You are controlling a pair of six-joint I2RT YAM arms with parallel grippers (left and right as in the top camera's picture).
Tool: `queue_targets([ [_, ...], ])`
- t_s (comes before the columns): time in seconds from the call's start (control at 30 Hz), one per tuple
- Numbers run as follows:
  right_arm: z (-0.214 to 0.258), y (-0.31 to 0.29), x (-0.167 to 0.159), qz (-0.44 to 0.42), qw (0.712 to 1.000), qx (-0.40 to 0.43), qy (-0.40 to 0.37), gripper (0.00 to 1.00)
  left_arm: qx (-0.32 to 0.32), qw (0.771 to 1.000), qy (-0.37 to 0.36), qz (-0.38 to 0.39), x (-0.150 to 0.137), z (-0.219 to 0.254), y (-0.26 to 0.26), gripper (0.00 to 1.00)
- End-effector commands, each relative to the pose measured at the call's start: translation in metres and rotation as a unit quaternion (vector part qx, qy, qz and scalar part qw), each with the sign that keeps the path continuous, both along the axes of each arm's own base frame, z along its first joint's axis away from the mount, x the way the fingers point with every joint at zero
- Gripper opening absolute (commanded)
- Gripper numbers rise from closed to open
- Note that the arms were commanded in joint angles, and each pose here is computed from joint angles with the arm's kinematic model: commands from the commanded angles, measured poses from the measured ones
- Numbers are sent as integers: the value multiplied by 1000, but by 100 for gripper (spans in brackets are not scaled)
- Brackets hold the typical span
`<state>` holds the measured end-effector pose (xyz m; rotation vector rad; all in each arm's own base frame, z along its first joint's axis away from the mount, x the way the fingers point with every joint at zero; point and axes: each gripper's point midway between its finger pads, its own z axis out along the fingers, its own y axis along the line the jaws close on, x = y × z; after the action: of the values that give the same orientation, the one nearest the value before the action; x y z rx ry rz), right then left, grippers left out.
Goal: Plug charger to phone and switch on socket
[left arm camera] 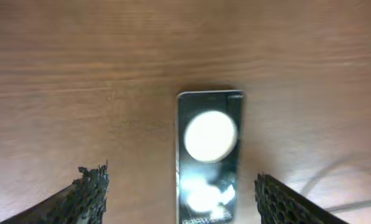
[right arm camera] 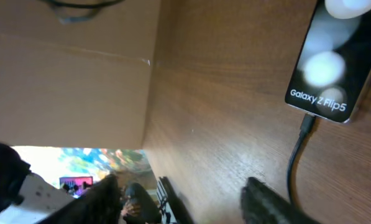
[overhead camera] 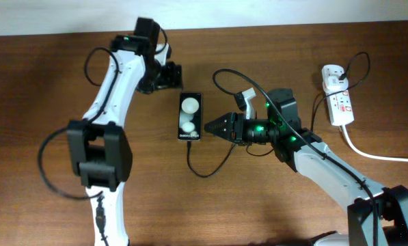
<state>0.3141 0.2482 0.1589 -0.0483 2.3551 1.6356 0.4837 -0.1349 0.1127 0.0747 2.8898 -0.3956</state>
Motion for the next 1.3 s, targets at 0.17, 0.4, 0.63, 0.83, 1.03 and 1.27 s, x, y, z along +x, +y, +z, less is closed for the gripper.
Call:
queue_targets([
  [0.17,5,-6,1,-2,998,-27,-48,57,-20,982,-190,-13,-38,189,14,93],
  [0.4,42,-99,-8,-113,958,-246,-98,57,-16,979,-200,-23,-59,208,18,100],
  [0.63,120,-198,-13,-209,908,-351,-93,52,-16,979,-200,-24,-60,208,18,99],
  [0.83,152,-260,-17,-284,873,-384,-96,30,-16,979,-200,-24,-59,208,18,99],
  [1.03,164,-322,-16,-327,842,-427,-49,4,-16,979,-200,-24,-60,208,18,99],
  [1.27,121,-381,9,-349,838,-418,40,4,-16,979,-200,-24,-60,208,18,99],
])
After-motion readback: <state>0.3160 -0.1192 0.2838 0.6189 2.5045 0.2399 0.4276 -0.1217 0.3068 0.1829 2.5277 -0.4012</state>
